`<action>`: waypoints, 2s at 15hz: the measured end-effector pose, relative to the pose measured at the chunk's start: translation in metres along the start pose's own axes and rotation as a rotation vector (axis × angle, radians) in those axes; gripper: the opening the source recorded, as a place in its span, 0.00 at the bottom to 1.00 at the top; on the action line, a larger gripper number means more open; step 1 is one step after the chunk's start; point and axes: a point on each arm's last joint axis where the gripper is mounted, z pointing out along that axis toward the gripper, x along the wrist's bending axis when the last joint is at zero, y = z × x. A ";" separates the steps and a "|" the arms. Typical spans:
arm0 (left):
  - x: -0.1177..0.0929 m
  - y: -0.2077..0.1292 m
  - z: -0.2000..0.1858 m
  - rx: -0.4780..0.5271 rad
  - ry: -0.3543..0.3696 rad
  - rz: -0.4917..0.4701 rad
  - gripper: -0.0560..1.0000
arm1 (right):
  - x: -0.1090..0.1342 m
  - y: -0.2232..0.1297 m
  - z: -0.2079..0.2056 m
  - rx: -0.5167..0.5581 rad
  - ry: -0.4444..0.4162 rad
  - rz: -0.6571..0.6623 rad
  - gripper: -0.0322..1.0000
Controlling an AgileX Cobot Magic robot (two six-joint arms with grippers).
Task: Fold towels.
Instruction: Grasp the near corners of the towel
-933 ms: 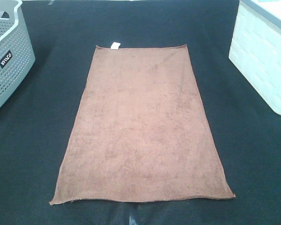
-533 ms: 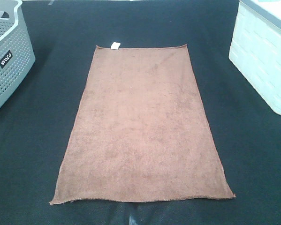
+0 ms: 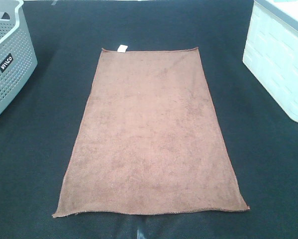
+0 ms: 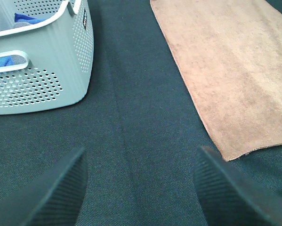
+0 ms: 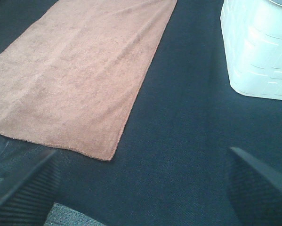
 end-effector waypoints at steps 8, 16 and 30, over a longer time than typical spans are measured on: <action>0.000 0.000 0.000 0.000 0.000 0.000 0.65 | 0.000 0.000 0.000 0.000 0.000 0.000 0.88; 0.000 0.000 0.000 0.000 0.000 0.000 0.65 | 0.000 0.000 0.000 0.000 0.000 0.000 0.88; 0.000 0.000 0.000 0.000 0.000 0.000 0.65 | 0.000 0.000 0.000 0.000 0.000 0.000 0.88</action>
